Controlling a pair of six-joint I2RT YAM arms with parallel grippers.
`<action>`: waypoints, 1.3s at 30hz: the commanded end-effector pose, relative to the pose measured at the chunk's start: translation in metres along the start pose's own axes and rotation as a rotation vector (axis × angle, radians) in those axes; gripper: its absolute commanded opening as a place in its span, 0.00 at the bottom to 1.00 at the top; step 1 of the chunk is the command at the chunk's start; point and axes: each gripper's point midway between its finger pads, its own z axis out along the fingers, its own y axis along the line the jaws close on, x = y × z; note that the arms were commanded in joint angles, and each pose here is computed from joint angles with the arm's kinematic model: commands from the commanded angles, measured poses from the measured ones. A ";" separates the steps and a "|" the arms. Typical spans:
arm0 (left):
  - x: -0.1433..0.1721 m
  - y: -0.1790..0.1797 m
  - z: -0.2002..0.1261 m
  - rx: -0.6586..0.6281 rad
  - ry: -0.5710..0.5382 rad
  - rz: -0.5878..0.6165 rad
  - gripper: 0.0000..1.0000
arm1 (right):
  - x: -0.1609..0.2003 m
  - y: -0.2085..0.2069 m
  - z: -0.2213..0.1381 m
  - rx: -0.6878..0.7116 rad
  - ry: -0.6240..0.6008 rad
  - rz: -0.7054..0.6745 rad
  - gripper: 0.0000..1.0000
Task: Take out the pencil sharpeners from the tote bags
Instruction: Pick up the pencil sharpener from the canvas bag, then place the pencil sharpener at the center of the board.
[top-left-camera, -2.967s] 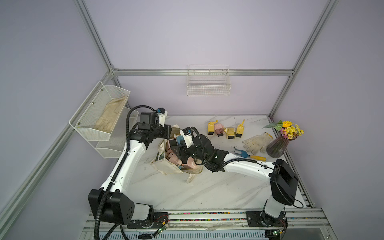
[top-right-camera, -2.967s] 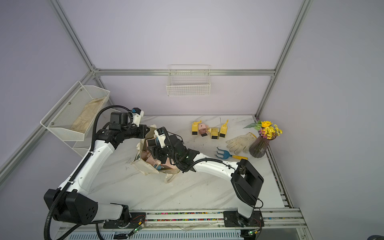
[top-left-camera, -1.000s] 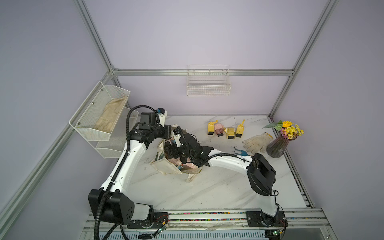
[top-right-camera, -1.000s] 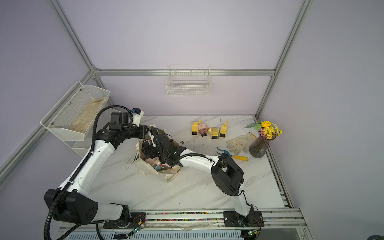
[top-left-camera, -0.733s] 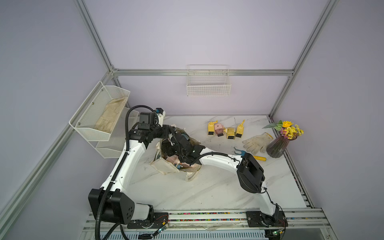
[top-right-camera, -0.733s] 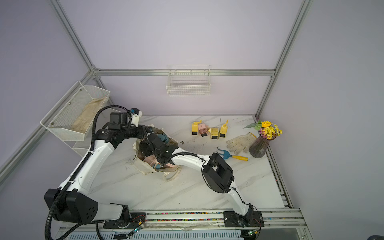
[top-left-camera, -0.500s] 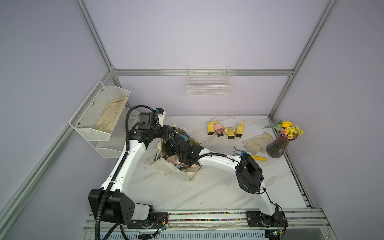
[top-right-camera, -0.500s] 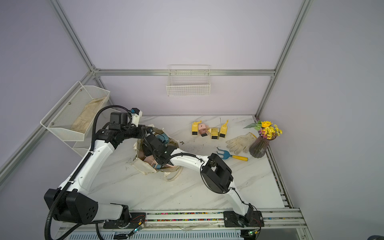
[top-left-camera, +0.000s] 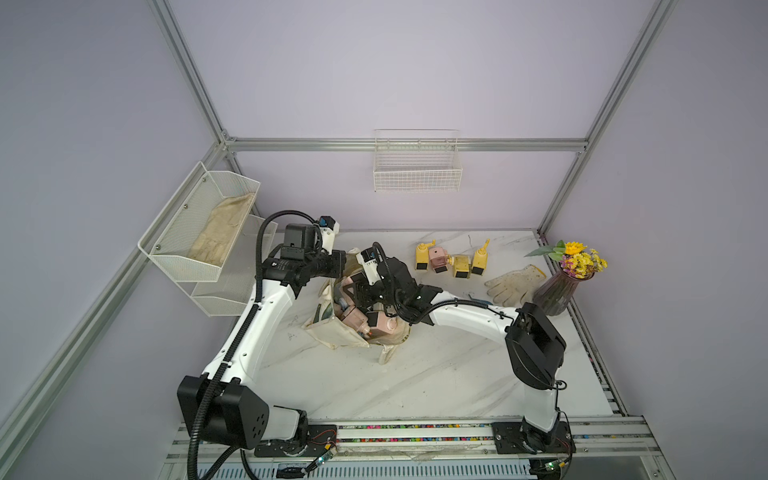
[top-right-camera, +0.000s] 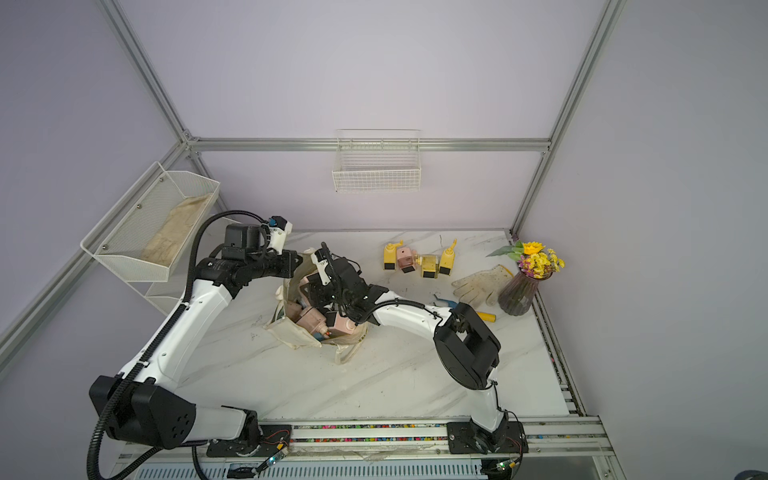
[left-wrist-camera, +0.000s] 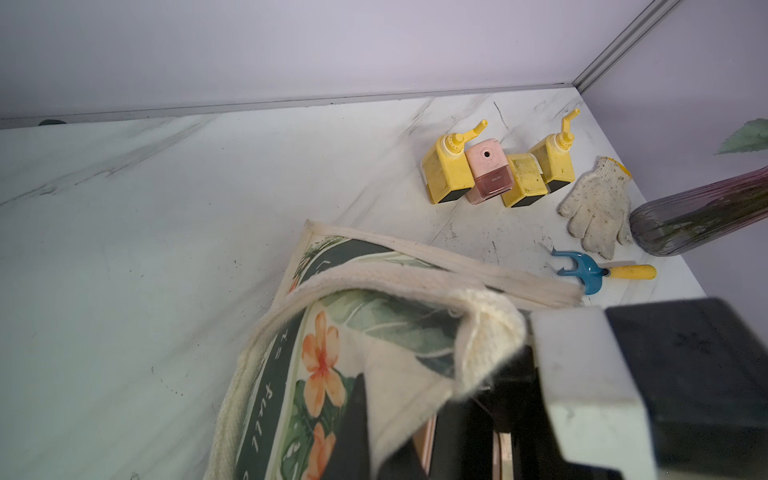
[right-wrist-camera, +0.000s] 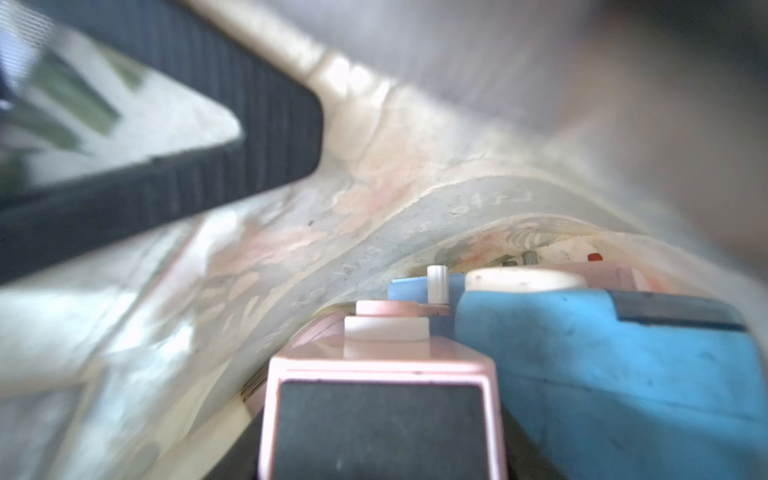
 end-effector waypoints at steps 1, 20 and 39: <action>-0.046 -0.009 -0.023 0.018 -0.169 0.055 0.00 | -0.016 -0.005 -0.017 -0.020 -0.038 -0.015 0.33; -0.044 -0.006 -0.018 0.012 -0.155 0.050 0.01 | -0.114 0.027 -0.151 -0.025 -0.359 -0.185 0.29; -0.047 -0.009 -0.024 0.014 -0.170 0.054 0.01 | -0.151 -0.217 -0.174 0.589 -0.438 0.175 0.27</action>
